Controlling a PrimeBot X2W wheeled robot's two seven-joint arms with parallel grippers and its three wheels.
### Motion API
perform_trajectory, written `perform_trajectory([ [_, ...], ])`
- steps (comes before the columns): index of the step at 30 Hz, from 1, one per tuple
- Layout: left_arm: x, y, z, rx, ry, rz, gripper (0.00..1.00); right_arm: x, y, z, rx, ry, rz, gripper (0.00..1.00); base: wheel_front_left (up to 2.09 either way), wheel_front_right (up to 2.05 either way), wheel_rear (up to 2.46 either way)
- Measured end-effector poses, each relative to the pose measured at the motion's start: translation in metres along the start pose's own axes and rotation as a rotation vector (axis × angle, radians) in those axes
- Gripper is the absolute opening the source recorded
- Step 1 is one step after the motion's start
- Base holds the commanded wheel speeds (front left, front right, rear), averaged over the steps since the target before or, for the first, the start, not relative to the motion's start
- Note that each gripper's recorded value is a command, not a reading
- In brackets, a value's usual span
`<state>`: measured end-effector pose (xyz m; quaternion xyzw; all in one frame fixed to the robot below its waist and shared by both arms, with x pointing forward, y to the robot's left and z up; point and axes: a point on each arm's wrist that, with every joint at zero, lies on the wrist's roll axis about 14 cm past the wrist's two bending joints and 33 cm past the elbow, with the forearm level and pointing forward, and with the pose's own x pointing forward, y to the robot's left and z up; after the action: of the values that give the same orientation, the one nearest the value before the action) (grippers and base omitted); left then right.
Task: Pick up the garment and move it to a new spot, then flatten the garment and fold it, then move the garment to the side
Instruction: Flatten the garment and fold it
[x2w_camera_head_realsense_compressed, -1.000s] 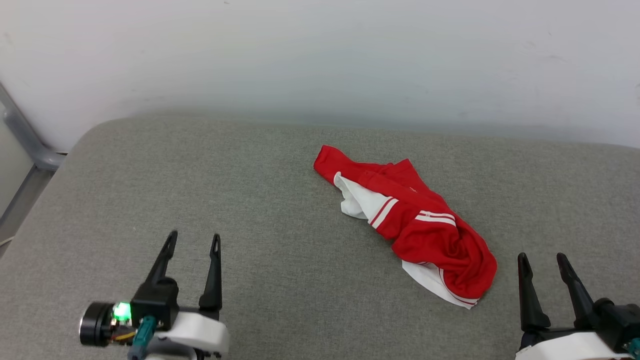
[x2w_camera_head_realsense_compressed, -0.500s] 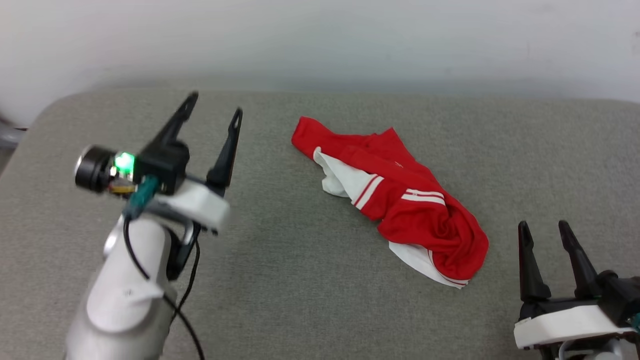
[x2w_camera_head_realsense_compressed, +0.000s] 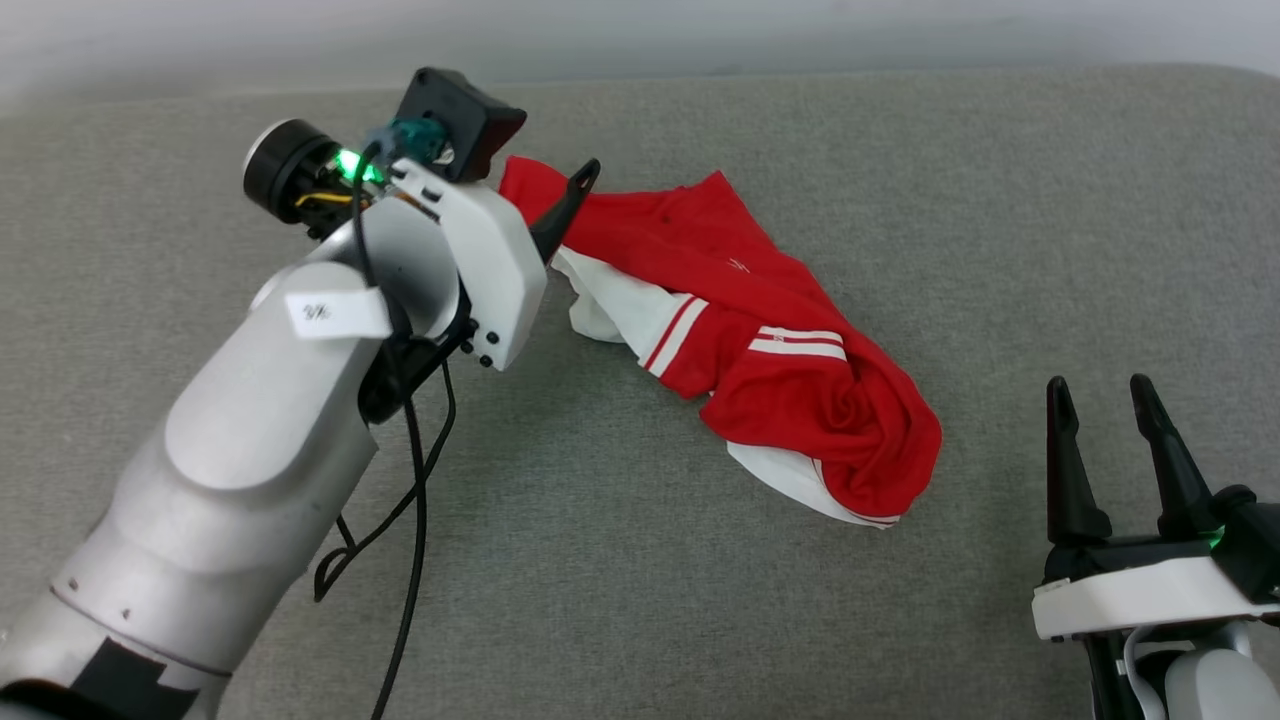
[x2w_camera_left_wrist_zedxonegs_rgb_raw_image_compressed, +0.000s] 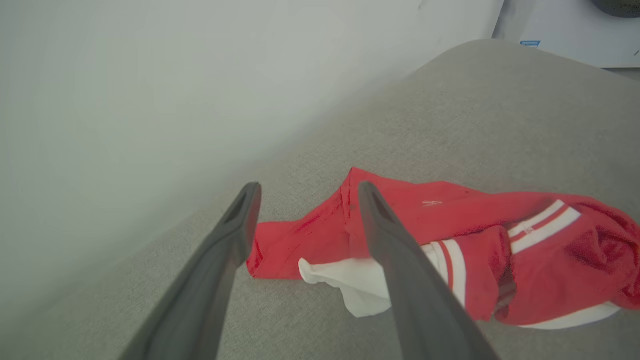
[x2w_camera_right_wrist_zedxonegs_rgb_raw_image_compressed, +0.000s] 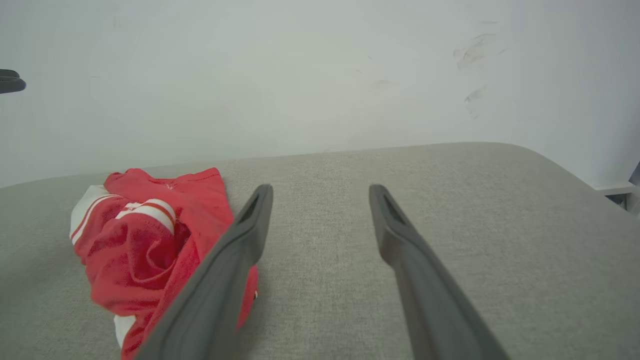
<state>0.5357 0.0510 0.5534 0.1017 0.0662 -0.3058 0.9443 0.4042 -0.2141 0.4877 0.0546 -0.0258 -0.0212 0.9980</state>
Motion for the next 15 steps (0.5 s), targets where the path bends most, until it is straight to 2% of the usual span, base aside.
perform_trajectory([
  [6, 0.019, -0.029, -0.048, -0.003, 0.29, -0.15, 1.0, 0.005, -0.009, -0.004, -0.007, 0.009, -0.025, 1.0, 0.0, 0.0, 0.0],
  [15, 0.026, -0.052, -0.113, 0.015, 0.579, -0.276, 1.0, 0.01, -0.022, -0.012, -0.013, 0.028, -0.061, 1.0, 0.0, 0.0, 0.0],
])
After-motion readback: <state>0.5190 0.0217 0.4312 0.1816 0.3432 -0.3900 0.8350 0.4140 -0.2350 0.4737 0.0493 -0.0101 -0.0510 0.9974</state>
